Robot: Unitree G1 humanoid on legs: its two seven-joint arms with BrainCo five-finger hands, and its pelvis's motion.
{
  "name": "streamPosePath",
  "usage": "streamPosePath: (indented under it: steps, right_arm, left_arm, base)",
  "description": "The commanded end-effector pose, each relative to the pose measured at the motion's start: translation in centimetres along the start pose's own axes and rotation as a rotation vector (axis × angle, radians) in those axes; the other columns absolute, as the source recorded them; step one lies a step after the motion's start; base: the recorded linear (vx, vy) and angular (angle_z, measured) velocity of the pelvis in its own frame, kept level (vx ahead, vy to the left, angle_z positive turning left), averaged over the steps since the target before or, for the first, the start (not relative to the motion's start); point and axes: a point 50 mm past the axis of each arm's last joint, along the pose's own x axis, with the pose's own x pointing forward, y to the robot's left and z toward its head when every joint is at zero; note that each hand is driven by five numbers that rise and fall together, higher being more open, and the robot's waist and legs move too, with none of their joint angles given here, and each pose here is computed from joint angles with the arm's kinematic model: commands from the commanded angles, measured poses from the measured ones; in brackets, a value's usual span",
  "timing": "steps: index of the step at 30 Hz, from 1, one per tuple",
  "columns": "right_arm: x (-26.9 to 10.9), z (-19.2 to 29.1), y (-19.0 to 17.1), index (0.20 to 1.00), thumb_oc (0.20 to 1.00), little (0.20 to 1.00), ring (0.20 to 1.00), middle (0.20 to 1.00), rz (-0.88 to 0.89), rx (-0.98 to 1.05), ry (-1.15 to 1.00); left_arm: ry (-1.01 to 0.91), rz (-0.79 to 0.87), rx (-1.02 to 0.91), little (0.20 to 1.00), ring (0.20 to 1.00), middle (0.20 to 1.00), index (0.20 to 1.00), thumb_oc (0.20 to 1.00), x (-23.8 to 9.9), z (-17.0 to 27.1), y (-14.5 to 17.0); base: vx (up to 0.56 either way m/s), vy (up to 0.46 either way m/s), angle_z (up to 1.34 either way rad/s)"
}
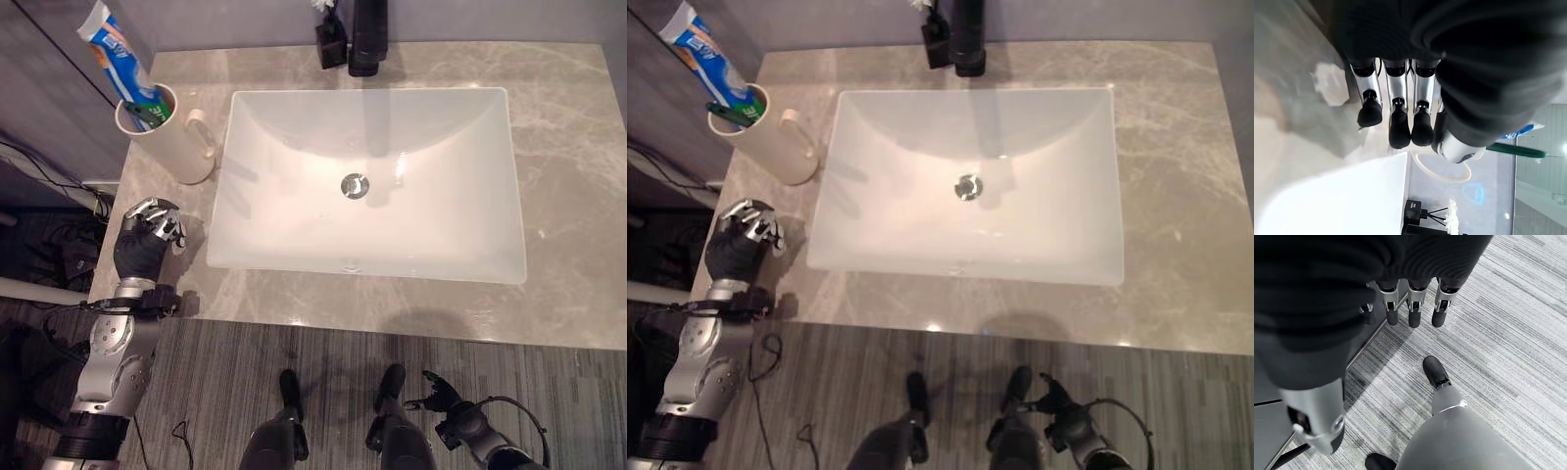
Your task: Put brush and paste in cup on sink, flatten towel.
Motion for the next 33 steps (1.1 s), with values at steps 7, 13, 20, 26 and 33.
streamPosePath:
  steps: [7, 13, 20, 26, 33]
  right_arm:
    - [0.0, 0.5, -0.7, 1.0, 1.0, 1.0, 1.0, 1.0, -0.035, 0.016, -0.036]
    - [0.0, 0.4, -0.9, 1.0, 1.0, 1.0, 1.0, 1.0, -0.049, 0.025, -0.026]
    - [0.4, 1.7, -0.8, 1.0, 1.0, 1.0, 1.0, 1.0, -0.045, 0.048, -0.062]
    - [0.4, 2.1, -0.8, 1.0, 1.0, 1.0, 1.0, 1.0, -0.055, 0.063, -0.071]
    - [0.3, 0.9, -1.0, 1.0, 1.0, 1.0, 1.0, 1.0, -0.062, 0.073, -0.031]
  left_arm:
    - [-0.213, 0.081, 0.116, 0.2, 0.2, 0.2, 0.2, 0.2, 4.0, 4.6, 0.6]
    - [-0.262, 0.128, 0.137, 0.2, 0.2, 0.2, 0.2, 0.2, 5.5, 6.3, 1.5]
    - [-0.305, 0.192, 0.202, 0.2, 0.2, 0.2, 0.2, 0.2, 8.2, 8.8, 2.6]
    - [-0.307, 0.17, 0.182, 0.2, 0.2, 0.2, 0.2, 0.2, 8.9, 8.7, 1.7]
    - [-0.254, 0.161, 0.221, 0.2, 0.2, 0.2, 0.2, 0.2, 6.0, 7.3, 3.5]
  base:
    - [0.03, -0.015, -0.02]
    - [0.02, -0.006, -0.02]
    - [0.0, 0.0, 0.0]
    - [0.0, -0.003, 0.01]
    - [0.0, 0.0, 0.0]
